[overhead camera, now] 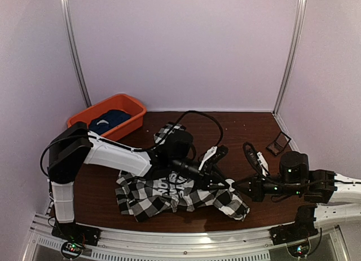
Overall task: Pin the brooch onto the clothing
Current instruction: Pin the brooch at the center of the board.
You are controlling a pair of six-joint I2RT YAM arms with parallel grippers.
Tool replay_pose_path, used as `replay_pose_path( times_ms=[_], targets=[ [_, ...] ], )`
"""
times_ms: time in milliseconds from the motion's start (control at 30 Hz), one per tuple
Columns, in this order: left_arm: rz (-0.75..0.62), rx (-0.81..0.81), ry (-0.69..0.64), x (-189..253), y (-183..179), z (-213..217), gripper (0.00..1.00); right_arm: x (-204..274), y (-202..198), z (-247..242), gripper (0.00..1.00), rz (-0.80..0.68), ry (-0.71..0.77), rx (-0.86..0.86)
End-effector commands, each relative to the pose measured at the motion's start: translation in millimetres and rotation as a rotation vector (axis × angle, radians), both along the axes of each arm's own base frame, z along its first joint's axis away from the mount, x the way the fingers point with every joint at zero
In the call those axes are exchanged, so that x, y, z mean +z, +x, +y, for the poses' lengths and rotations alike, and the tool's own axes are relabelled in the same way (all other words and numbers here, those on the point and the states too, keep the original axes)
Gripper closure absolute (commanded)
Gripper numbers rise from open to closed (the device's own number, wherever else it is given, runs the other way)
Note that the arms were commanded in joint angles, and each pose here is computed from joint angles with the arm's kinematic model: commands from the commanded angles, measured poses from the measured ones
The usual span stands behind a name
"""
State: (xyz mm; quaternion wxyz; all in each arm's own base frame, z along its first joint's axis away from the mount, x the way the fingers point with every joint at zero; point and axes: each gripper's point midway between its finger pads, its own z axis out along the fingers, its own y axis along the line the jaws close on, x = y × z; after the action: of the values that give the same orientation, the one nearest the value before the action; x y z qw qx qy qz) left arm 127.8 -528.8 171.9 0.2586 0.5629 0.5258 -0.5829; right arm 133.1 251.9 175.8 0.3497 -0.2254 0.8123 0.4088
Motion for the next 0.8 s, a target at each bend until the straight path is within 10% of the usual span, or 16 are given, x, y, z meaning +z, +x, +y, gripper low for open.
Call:
replay_pose_path(
  times_ms=[0, 767],
  targets=[
    [-0.008, -0.016, -0.046, 2.6, -4.4, -3.5, 0.81, 24.4, 2.0, 5.9, 1.00, -0.031, 0.071, 0.007],
    [-0.078, 0.153, 0.058, -8.4, 14.1, -13.9, 0.98, 28.8, 1.2, 7.3, 1.00, -0.019, 0.073, 0.012]
  ],
)
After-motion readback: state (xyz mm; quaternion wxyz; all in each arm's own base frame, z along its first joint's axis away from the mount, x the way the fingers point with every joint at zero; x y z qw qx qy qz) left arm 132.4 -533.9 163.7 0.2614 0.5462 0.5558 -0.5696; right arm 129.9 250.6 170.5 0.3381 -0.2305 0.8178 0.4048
